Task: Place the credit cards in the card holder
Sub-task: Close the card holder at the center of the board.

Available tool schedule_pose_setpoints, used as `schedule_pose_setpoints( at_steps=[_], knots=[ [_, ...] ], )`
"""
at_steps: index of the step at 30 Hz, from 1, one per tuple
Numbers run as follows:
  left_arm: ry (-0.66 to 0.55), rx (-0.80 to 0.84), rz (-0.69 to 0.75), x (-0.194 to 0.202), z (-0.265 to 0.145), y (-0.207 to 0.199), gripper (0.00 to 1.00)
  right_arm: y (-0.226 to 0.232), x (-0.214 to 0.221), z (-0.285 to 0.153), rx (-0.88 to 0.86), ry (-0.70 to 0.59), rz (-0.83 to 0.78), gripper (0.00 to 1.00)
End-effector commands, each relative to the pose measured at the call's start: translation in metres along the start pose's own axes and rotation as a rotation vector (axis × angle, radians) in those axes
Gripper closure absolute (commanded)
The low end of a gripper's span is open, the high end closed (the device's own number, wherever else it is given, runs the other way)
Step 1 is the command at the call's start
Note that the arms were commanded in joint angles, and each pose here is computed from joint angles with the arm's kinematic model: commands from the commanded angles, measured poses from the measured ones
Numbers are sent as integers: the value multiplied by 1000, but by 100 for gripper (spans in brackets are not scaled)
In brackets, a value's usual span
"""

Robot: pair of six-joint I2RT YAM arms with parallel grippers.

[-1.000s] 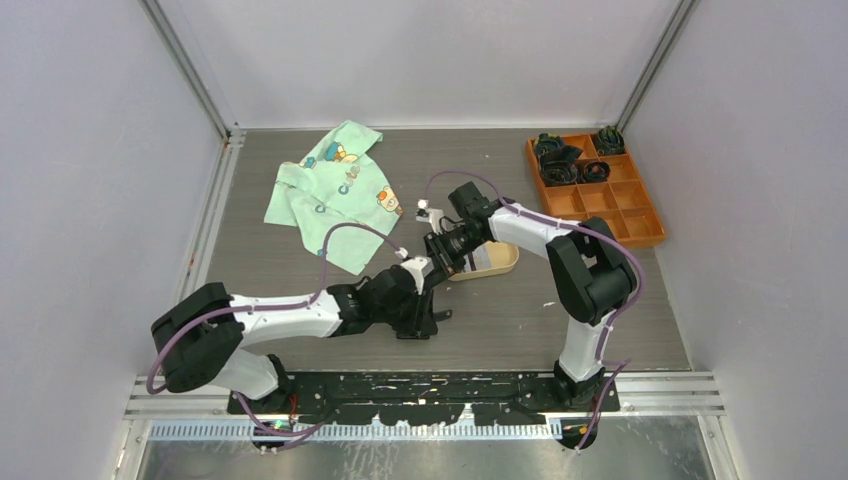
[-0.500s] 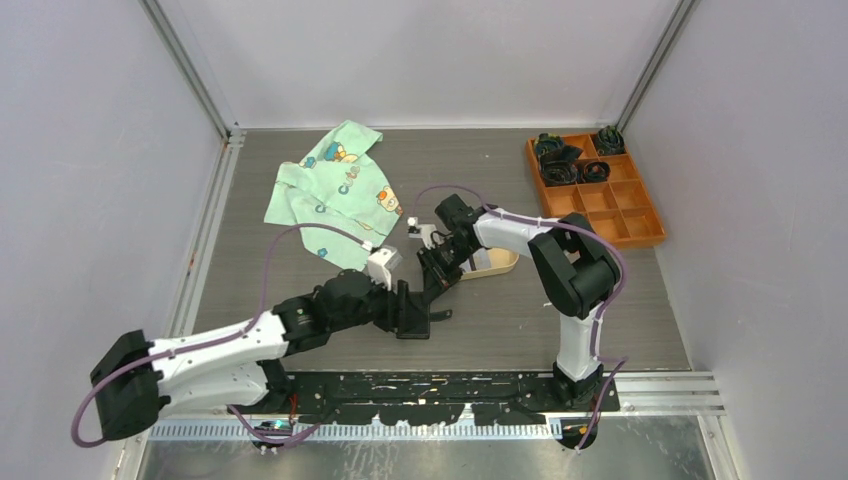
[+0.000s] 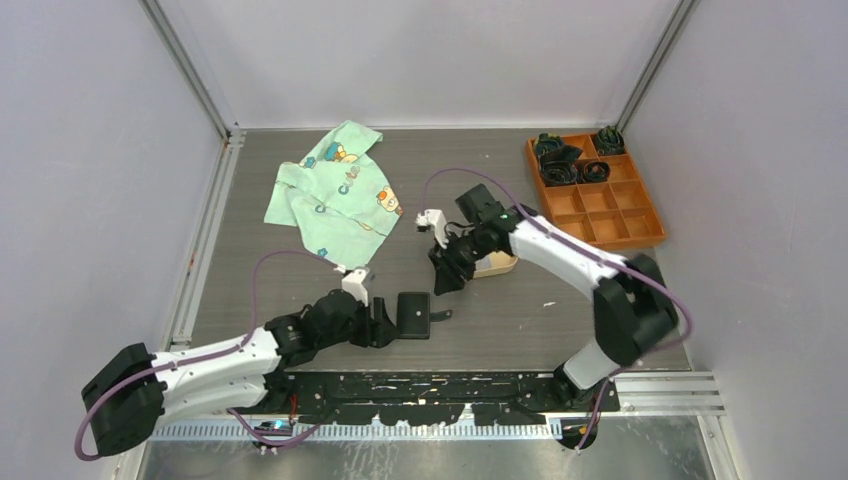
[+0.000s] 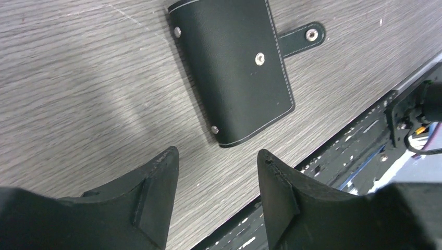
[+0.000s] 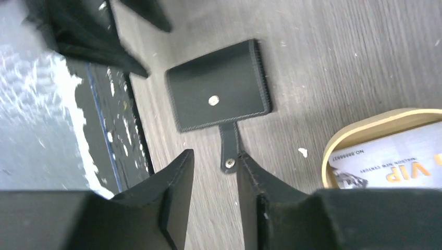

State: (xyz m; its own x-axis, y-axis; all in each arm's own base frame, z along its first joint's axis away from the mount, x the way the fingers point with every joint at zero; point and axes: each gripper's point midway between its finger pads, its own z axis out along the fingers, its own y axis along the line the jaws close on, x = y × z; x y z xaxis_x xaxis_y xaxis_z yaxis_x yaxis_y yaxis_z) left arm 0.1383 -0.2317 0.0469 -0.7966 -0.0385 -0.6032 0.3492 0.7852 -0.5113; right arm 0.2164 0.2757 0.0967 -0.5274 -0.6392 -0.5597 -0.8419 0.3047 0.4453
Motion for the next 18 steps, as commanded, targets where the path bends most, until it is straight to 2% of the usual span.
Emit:
schedule_pose_setpoints(
  at_steps=[1,3,5,8,13,18],
  knots=[
    [-72,97,-43,-22,7,-25,43,36,6,-32,-80,-101,-485,50],
    [-67,109,-51,-22,13,-28,44,48,28,-36,-155,-88,-635,38],
    [-48,97,-54,-18,20,-26,47,50,39,-35,-165,-81,-681,34],
    [-26,75,-61,-15,30,-23,51,43,49,-34,-150,-41,-724,35],
    [26,151,-69,-11,38,-42,53,26,54,-32,-98,18,-716,37],
    [51,287,-96,-17,44,-76,53,8,53,-31,-53,47,-591,42]
  ],
)
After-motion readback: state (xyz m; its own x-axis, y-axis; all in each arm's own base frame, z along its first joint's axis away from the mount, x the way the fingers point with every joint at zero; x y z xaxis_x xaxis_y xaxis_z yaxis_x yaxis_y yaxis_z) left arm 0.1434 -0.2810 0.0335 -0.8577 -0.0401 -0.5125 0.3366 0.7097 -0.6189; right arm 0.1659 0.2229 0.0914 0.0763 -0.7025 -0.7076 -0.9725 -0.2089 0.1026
